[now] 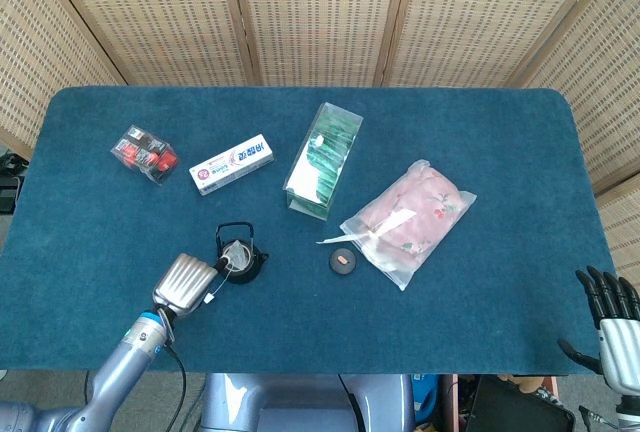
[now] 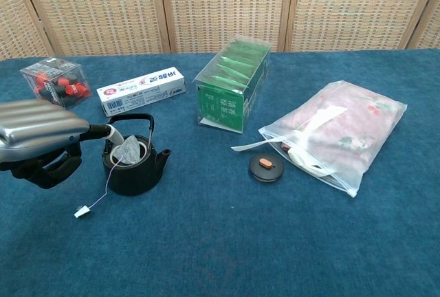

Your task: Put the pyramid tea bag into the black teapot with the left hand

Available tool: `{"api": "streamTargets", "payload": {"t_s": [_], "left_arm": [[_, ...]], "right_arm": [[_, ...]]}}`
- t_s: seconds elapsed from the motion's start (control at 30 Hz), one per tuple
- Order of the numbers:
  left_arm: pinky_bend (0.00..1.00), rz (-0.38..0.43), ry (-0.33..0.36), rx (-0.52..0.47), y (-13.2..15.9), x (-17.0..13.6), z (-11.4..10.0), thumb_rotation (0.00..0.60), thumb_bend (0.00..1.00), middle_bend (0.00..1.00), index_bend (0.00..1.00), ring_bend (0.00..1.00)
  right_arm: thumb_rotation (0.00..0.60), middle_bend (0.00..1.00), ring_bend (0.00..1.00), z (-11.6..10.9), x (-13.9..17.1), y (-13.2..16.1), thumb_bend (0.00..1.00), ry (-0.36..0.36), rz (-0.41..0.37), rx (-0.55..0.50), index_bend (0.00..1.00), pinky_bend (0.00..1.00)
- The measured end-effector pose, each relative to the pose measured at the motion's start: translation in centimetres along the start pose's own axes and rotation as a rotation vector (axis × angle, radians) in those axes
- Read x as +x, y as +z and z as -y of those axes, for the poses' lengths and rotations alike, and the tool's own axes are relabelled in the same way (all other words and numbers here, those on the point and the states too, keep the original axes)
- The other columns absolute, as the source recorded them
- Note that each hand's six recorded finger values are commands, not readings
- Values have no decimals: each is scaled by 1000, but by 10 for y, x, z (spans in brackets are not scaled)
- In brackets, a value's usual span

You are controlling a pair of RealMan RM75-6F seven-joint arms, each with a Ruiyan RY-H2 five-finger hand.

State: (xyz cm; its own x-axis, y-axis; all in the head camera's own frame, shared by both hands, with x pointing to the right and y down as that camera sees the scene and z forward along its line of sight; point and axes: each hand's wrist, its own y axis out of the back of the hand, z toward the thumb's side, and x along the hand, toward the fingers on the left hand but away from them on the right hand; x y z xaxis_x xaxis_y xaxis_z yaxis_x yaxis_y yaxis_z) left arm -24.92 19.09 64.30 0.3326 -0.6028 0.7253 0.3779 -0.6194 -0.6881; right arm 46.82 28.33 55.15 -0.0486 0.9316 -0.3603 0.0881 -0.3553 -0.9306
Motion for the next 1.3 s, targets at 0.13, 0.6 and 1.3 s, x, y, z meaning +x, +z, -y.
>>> {"api": "streamTargets", "payload": {"t_s": [0.13,0.6,1.3], "left_arm": [[631,-6,-23,-4,0,8,6,600,697,782,135,672],[631,-12,-83,6,3,20,23,600,697,782,134,672],[627,-7,72,-98,-8,-16,-5,600,697,679,114,609]], "right_arm": [[600,138,0,0,0,-1,71,0,2,0,92,84],[600,138,0,0,0,0,71,3,3,4,92,84],[600,138,0,-1,0,2,71,-1,-5,7,92,84]]}}
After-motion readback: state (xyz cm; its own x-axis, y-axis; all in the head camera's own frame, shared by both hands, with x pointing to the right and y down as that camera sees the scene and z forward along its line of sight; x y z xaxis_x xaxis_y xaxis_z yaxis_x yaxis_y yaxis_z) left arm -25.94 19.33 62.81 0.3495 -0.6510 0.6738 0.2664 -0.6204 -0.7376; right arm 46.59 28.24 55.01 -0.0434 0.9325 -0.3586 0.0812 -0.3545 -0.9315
